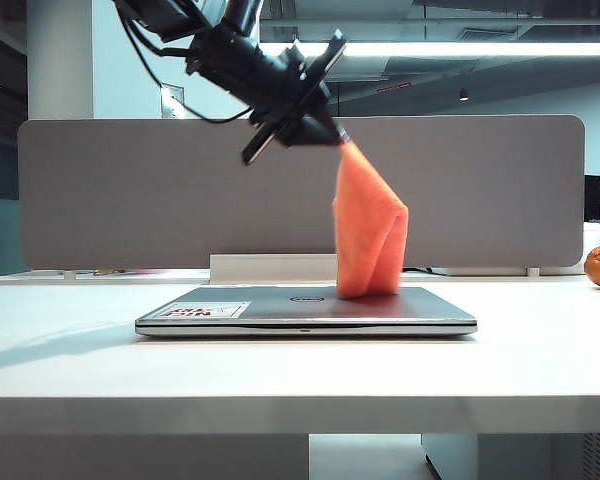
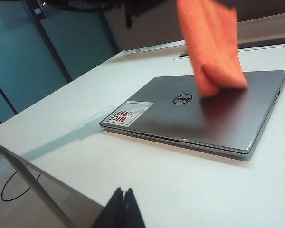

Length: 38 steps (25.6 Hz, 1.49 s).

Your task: Pick up the orange rag and put it over the laptop.

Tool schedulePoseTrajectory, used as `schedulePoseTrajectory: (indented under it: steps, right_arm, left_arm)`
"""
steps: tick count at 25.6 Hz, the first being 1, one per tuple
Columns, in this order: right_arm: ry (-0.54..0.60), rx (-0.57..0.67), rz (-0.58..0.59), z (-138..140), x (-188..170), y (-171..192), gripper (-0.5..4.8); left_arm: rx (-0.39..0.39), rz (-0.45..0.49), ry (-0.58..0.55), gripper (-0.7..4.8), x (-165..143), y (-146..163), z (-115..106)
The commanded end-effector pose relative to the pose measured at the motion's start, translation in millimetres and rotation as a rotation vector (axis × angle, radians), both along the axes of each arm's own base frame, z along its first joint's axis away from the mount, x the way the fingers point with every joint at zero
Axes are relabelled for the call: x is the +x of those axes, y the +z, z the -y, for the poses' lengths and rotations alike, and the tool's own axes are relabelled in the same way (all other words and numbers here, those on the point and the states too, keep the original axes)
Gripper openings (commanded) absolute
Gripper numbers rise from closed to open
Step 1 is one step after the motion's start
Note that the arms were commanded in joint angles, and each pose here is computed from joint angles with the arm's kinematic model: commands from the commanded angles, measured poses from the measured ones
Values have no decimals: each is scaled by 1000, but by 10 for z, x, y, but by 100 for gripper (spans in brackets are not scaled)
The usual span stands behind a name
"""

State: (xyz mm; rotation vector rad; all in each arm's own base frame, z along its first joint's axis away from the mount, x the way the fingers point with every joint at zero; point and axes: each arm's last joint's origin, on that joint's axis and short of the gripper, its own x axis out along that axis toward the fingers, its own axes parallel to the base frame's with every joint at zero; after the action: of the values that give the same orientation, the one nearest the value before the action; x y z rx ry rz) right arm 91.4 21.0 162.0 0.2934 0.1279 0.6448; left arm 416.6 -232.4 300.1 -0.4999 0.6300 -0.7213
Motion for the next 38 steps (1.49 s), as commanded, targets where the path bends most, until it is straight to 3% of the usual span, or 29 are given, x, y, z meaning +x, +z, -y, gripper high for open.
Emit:
schedulePoseTrajectory:
  steps: [1,5,10,15,21,23,24,25,28,32,35,38]
  right_arm:
    - [1,1,9,0,1,0,-5]
    - [1,1,9,0,1,0,-5]
    - [0,1,9,0,1,0,-5]
    - [0,0,10,0,1,0,-5]
    - [0,0,10,0,1,0,-5]
    - [0,0,10,0,1,0,-5]
    - [0,0,9,0,1,0,-5]
    - [0,0,9,0,1,0,-5]
    - [1,1,9,0,1,0,-5]
    - [0,0,9,0,1,0,-5]
    - [0,0,9,0,1,0,-5]
    - [0,0,9,0,1,0,-5]
  left_arm:
    - [83,-42,27,-6,18,-68,-113]
    - [150,-100,36,-6,30,-147,-237]
    - [303,-198,78,-6,12,-282,-427]
    - [415,-231,119,-6,-7,-344,-521]
    - [479,-259,131,1,-17,-402,-567]
    - [486,-269,131,54,-13,-429,-566]
    - [491,-279,130,160,-9,-458,-564]
    - [493,-282,128,201,-9,-464,-562]
    - [495,-286,128,247,0,-490,-559]
    - [493,-282,128,252,-9,-464,-564]
    - [526,-256,114,374,-62,-362,-591]
    - [556,-242,111,381,-117,-278,-619]
